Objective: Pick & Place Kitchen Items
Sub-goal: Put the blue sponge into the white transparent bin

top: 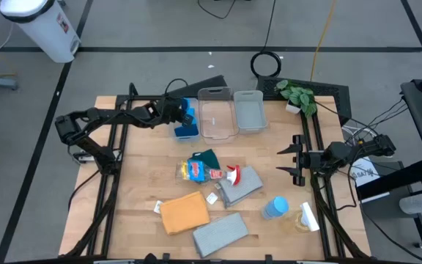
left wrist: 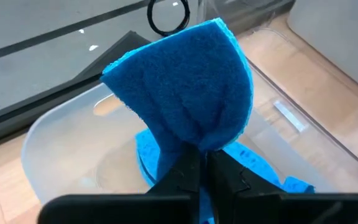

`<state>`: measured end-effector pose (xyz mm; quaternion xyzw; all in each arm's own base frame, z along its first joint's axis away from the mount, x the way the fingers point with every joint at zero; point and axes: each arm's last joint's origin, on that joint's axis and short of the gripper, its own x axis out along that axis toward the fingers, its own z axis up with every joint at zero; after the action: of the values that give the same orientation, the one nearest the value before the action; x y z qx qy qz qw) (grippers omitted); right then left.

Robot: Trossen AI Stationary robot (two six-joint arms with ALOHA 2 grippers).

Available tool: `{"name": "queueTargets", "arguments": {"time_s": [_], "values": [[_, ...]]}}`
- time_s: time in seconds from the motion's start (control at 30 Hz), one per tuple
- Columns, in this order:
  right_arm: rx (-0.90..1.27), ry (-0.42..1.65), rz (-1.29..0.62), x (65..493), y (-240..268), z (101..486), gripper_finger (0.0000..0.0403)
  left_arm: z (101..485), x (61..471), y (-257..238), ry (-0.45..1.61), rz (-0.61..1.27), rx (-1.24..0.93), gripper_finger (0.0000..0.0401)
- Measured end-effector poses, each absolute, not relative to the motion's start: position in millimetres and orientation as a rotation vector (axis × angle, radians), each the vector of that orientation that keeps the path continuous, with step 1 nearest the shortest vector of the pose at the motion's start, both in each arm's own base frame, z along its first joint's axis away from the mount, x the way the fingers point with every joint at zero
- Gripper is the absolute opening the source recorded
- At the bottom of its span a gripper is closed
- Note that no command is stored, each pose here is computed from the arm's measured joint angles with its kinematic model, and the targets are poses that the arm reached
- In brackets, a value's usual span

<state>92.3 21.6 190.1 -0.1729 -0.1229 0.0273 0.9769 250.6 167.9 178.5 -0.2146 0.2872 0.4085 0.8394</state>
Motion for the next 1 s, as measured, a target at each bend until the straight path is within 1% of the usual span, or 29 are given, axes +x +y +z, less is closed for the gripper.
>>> {"name": "queueTargets", "arguments": {"time_s": [0.1, 0.2, 0.37, 0.43, 0.57, 0.63, 0.87, 1.0], "values": [[-0.349, -0.247, 0.055, 92.3, 21.6, 190.0, 0.0208, 178.2, 250.5, 167.7, 0.611, 0.863, -0.455, 0.0021], [-0.349, -0.247, 0.055, 92.3, 21.6, 190.0, 0.0208, 177.2, 249.9, 166.8, 0.626, 0.872, -0.452, 0.0026], [-0.349, -0.248, 0.055, 92.3, 21.6, 190.1, 0.0208, 176.1, 248.5, 166.6, 0.638, 0.894, -0.457, 0.0008], [-0.349, -0.247, 0.055, 92.3, 21.6, 190.0, 0.0208, 175.7, 248.6, 166.2, 0.643, 0.877, -0.467, 0.0008], [-0.349, -0.248, 0.055, 92.3, 21.6, 190.1, 0.0208, 175.7, 248.7, 166.0, 0.643, 0.874, -0.467, 0.0031], [-0.349, -0.248, 0.055, 92.3, 21.6, 190.1, 0.0208, 175.7, 248.7, 166.0, 0.643, 0.875, -0.468, 0.0036], [-0.349, -0.248, 0.055, 92.3, 21.6, 190.1, 0.0208, 175.8, 248.7, 166.1, 0.642, 0.875, -0.467, 0.002], [-0.349, -0.248, 0.055, 92.3, 21.6, 190.1, 0.0208, 175.8, 248.8, 166.0, 0.646, 0.87, -0.457, 0.0027]]}}
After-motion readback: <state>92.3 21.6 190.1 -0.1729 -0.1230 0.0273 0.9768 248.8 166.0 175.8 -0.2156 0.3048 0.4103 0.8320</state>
